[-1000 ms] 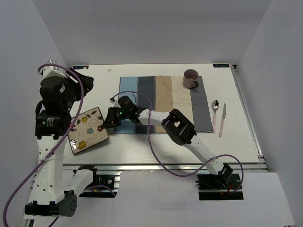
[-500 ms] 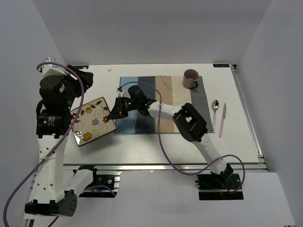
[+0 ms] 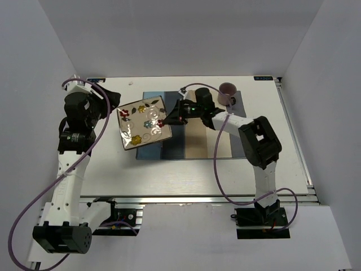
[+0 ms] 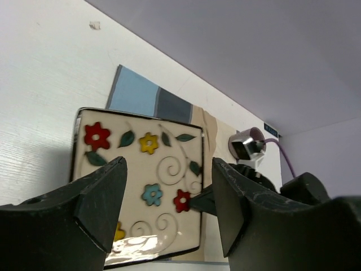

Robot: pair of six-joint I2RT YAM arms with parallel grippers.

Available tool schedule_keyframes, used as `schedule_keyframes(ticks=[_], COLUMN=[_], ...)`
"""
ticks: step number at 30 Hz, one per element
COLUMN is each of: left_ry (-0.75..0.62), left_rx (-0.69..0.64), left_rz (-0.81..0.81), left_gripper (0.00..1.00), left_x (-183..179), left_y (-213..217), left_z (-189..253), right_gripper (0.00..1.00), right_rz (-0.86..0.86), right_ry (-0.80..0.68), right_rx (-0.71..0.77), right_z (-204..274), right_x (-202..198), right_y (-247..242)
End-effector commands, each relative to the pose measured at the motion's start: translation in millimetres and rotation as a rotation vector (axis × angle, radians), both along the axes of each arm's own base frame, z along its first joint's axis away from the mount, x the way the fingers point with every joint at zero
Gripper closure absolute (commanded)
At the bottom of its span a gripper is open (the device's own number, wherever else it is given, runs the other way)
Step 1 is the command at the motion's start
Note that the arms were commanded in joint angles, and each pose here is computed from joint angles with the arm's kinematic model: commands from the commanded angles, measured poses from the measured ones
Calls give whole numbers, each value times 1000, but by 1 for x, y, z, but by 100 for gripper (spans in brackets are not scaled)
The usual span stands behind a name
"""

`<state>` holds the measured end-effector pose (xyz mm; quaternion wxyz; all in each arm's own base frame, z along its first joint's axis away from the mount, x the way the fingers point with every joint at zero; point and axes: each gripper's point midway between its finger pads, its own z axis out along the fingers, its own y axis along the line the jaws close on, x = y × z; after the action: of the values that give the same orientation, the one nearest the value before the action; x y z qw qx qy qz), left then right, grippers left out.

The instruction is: Set the dinner table for one person

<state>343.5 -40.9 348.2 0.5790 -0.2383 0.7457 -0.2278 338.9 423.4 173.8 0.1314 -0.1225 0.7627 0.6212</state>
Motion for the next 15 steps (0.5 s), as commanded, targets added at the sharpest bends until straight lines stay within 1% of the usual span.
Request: schedule_keyframes(ticks=[1, 2, 3, 4, 5, 8, 15], left_ry=[-55, -40, -34, -38, -24, -13, 6], left_rx=[-23, -26, -28, -31, -35, -48, -61], left_rz=[-47, -53, -65, -70, -74, -87, -101], left_gripper=[29, 29, 29, 29, 29, 29, 29], left_x=[12, 16, 18, 21, 25, 31, 42], left_y=[-9, -10, -12, -13, -14, -17, -21], left_z=[6, -1, -5, -5, -11, -19, -32], right_gripper=[100, 100, 100, 100, 100, 100, 100], right_rz=[73, 66, 33, 20, 12, -43, -112], right_ry=[-302, -279, -283, -293, -272, -277, -267], right_rx=[201, 185, 175, 172, 155, 125, 73], right_z=[97, 86, 83, 83, 73, 62, 40], right_x=[-8, -7, 3, 5, 6, 23, 44], right_y=[-26, -34, -48, -56, -64, -97, -145])
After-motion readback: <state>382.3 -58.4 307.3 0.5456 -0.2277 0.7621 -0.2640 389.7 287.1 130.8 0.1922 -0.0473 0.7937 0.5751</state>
